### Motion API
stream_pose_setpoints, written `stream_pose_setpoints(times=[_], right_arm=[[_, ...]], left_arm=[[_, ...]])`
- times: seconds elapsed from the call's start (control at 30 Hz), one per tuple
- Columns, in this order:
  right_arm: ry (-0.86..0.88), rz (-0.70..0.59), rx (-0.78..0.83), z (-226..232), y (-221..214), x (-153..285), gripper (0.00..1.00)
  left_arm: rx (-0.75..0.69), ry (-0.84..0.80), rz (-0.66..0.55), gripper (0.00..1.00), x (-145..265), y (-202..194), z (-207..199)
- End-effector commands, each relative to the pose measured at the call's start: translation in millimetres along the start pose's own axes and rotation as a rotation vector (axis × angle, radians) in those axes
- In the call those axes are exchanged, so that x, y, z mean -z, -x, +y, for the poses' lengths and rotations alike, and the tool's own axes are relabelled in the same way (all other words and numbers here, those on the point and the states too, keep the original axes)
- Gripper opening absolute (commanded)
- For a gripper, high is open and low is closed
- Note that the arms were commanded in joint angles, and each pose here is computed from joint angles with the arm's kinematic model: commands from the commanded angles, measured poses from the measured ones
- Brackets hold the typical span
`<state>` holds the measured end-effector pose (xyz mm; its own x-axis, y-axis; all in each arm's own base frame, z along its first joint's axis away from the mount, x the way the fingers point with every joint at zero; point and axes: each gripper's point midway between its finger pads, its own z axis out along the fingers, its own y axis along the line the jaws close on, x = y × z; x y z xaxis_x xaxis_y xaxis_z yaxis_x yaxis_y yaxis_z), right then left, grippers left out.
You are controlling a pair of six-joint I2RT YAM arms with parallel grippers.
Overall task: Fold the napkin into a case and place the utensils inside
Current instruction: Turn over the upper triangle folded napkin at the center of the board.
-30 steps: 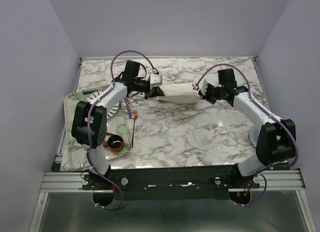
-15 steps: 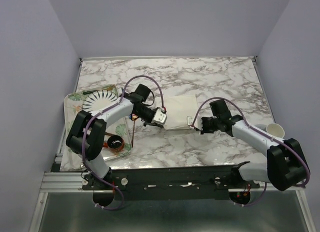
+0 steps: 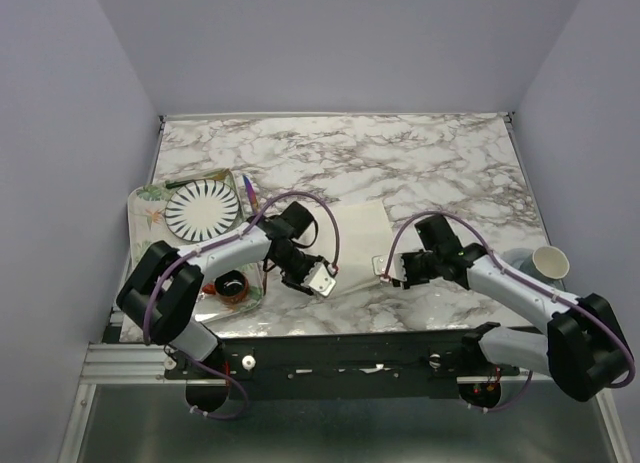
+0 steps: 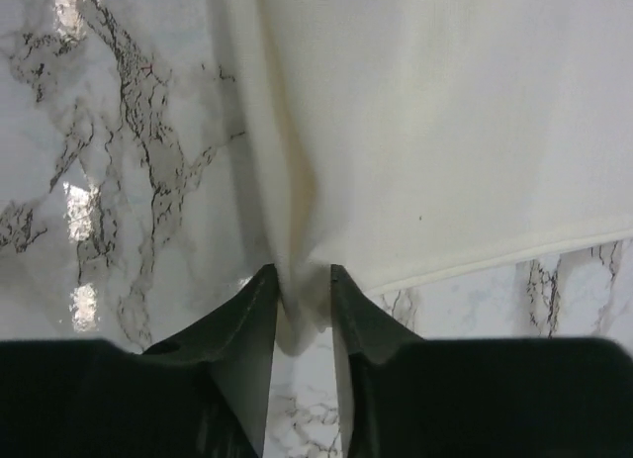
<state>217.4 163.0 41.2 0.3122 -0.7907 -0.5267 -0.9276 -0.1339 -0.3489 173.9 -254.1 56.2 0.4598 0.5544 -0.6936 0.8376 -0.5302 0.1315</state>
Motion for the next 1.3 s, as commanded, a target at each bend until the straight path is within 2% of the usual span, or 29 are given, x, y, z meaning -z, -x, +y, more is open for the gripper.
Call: stream_pose_setpoints(times=[0.0,0.03,0.2,0.3,0.33,0.43,0.5,0.57,0.77,0.97,1.07,1.27], right_arm=[[0.04,0.039,-0.02,13,1,19,0.45],[0.035,0.046,-0.05,12,3,24,0.45],[-0.021,0.024,-0.195,-7,26,54,0.46],[-0.032,0.032,-0.374,-22,25,56,0.43],[-0.041,0.036,-0.485,-27,20,58,0.41],[0.013,0.033,-0.701,-45,19,53,0.37],[0.122,0.043,-0.816,-37,20,42,0.33],[0.161,0.041,-0.888,-37,26,41,0.33],[0.276,0.123,-1.029,-6,12,22,0.35],[0.332,0.27,-1.112,14,-13,10,0.35],[0.379,0.322,-1.133,24,-19,8,0.34],[0.395,0.402,-1.139,30,-28,14,0.24]], left_arm=[[-0.007,0.035,0.051,0.55,15,4,-5],[0.004,0.048,0.048,0.58,19,7,-4],[0.119,0.193,-0.007,0.57,54,22,22],[0.214,0.219,0.018,0.54,56,12,36],[0.257,0.24,0.034,0.51,57,8,42],[0.319,0.271,0.038,0.45,55,-1,62],[0.352,0.267,0.037,0.43,52,-3,71],[0.369,0.269,0.037,0.41,50,-4,76],[0.365,0.22,0.094,0.43,30,-13,69],[0.364,0.142,0.23,0.42,7,-30,48],[0.372,0.113,0.285,0.42,1,-38,38],[0.408,0.071,0.335,0.42,-7,-47,22]])
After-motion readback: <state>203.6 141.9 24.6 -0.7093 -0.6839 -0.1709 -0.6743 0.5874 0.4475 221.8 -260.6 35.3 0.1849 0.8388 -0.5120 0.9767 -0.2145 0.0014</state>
